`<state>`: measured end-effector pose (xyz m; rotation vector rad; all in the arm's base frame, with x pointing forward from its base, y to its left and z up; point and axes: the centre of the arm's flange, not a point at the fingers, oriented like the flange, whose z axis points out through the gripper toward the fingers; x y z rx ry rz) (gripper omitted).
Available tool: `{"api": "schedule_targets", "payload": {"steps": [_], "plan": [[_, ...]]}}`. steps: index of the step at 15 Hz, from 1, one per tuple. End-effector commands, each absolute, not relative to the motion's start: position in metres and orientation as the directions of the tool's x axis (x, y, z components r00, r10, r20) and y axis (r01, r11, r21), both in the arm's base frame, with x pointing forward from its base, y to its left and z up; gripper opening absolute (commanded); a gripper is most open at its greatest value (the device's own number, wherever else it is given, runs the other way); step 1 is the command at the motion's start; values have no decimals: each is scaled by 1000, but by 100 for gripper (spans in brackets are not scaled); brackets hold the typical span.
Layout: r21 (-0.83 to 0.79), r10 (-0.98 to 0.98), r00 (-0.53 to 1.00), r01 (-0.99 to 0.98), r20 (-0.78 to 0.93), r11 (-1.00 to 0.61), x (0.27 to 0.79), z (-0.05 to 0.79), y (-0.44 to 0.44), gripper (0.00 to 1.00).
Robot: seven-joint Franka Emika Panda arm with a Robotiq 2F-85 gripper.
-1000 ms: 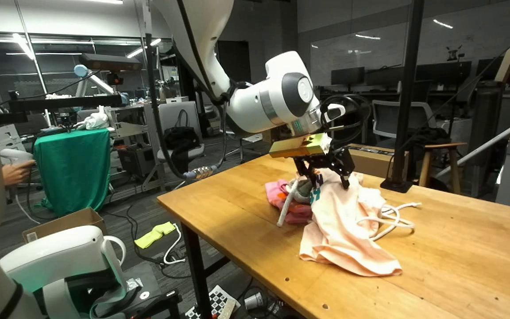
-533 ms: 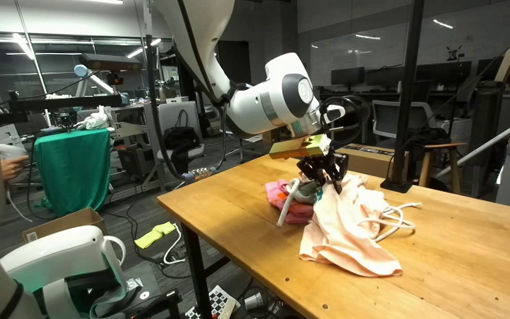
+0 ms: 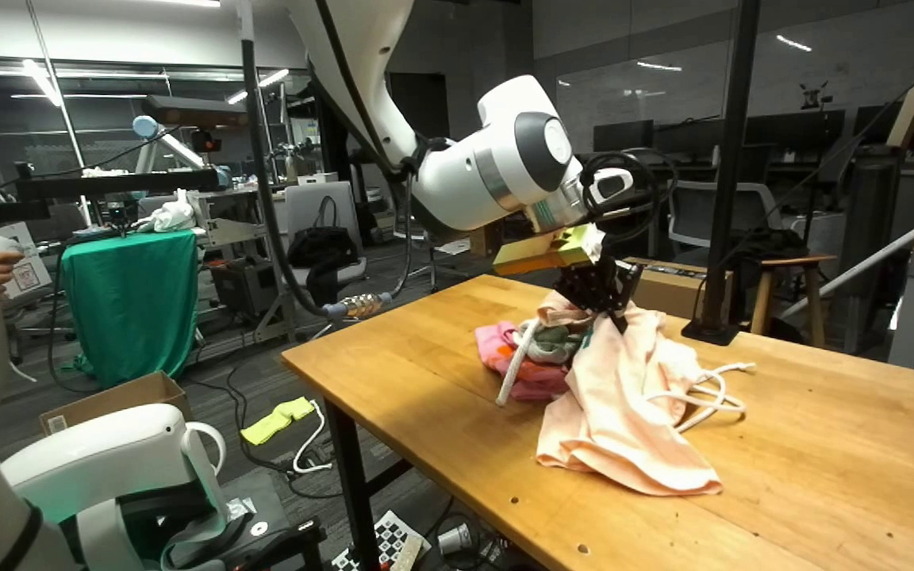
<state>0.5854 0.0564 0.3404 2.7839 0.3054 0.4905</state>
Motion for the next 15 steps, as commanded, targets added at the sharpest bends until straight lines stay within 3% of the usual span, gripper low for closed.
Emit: {"api": "schedule_targets", "payload": {"steps": [1,15], "plan": [[358,201,893,48,403,-932,584,374,42,4],[316,5,801,-231,599,-920,615,460,-16,3]]}}
